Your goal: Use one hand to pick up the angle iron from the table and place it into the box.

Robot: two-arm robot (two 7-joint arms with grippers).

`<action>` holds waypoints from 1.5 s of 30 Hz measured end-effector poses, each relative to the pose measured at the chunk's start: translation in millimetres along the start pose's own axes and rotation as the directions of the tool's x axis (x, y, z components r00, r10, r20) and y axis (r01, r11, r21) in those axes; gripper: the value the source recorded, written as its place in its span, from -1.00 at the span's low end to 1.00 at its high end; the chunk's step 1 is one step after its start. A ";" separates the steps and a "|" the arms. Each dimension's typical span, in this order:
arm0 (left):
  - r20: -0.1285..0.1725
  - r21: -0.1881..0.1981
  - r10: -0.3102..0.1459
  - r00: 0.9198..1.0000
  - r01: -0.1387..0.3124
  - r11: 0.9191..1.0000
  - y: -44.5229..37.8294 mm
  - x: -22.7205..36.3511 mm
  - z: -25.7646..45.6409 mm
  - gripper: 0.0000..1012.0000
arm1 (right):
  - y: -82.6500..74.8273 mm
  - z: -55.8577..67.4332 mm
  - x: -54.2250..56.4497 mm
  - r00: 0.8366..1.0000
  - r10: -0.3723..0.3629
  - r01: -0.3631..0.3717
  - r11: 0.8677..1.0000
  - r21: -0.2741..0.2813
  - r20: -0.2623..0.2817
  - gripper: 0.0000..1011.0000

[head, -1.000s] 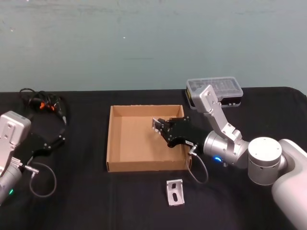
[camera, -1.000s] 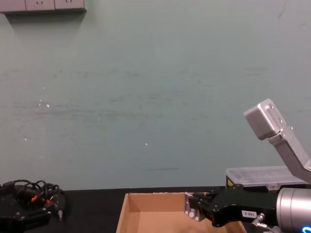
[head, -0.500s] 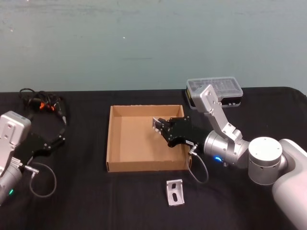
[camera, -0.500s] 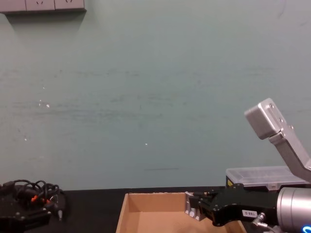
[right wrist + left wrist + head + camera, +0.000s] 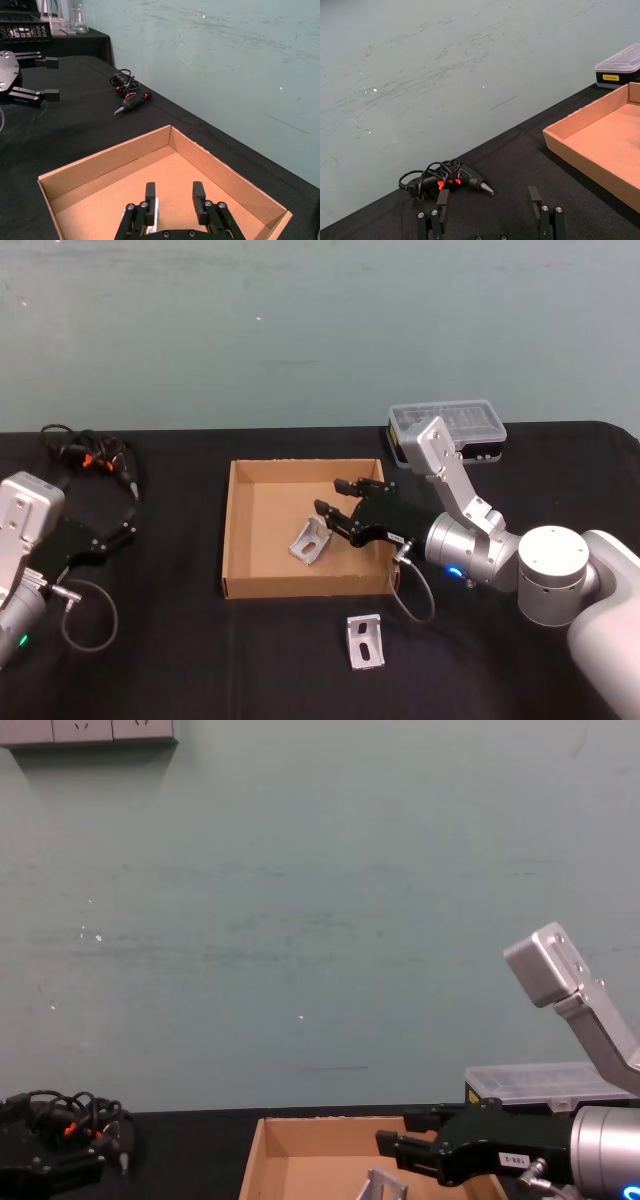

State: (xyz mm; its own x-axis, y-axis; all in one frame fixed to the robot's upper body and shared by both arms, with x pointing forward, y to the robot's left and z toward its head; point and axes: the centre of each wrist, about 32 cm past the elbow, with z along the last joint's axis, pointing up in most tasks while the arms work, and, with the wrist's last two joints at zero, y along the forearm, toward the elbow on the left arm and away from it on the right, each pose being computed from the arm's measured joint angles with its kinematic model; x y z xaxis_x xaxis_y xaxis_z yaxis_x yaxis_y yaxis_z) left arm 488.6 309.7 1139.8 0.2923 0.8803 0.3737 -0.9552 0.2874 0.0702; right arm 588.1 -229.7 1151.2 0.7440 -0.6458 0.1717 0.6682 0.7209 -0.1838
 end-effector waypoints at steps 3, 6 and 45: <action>0.000 0.000 0.000 1.000 0.000 1.000 0.0 0.0 0.0 0.98 | 0.0 0.0 0.0 1.000 0.000 0.000 1.000 0.000 0.000 0.05; 0.000 0.000 0.000 1.000 0.000 1.000 0.0 0.0 0.0 0.98 | 0.0 0.0 0.0 1.000 0.000 0.000 1.000 0.000 0.000 0.25; 0.000 0.000 0.000 1.000 0.000 1.000 0.0 0.0 0.0 0.98 | -85.2 -3.0 -11.9 0.977 0.215 -0.215 0.976 0.024 -0.001 0.98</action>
State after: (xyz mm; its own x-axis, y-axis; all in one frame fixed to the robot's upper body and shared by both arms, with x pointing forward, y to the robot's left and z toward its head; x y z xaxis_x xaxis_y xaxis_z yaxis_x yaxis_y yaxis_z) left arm 488.6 309.7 1139.8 0.2923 0.8803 0.3737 -0.9552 0.2873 0.0703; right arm 522.3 -284.2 1161.9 0.8704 -0.4755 0.1276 0.4921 0.8488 -0.1934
